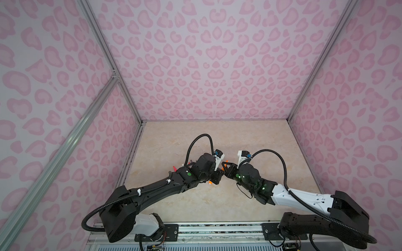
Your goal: Insert the pens into the pen caps
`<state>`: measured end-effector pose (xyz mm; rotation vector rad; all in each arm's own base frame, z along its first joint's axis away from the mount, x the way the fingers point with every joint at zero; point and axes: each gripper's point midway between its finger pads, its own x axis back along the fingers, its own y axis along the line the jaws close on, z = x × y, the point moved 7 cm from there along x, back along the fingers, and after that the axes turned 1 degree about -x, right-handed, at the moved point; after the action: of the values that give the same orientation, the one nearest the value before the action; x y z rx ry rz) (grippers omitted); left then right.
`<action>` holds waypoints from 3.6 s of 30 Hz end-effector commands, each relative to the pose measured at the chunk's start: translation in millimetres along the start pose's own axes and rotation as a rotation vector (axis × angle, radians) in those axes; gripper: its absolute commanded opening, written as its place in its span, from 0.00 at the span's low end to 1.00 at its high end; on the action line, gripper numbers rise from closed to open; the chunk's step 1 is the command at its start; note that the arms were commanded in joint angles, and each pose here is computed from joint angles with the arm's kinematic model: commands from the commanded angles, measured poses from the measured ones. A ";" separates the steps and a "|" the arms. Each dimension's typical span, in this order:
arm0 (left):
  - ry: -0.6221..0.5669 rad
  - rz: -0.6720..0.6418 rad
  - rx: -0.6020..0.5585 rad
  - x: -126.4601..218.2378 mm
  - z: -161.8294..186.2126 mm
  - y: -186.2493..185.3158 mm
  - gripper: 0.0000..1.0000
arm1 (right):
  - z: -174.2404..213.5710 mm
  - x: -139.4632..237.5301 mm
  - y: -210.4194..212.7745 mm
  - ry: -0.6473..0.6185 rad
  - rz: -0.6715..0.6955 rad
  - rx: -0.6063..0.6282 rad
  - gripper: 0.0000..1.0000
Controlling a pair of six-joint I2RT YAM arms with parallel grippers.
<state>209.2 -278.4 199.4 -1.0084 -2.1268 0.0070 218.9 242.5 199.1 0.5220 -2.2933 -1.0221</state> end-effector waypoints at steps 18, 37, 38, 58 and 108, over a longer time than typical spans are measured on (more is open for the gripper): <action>-0.051 -0.108 0.043 6.5 -6.8 16.5 0.04 | -8.1 6.4 6.2 -0.049 0.024 0.051 0.46; -0.156 -0.374 0.411 56.2 9.1 114.2 0.04 | -49.5 -46.4 -46.1 0.015 0.579 0.232 0.50; -0.158 -0.375 0.409 56.9 8.6 113.9 0.04 | -48.0 -56.7 -48.5 0.062 0.639 0.273 0.49; -0.121 -0.357 0.410 47.2 9.9 114.5 0.03 | -24.7 -126.5 -92.5 0.251 0.819 0.312 0.47; -0.127 -0.355 0.406 50.4 8.9 113.1 0.04 | -1.4 -132.9 -110.5 0.277 0.849 0.312 0.34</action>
<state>257.8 -164.7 183.8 -0.3902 -2.2563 0.3178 338.4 252.3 77.9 -0.1682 -2.1175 -0.2250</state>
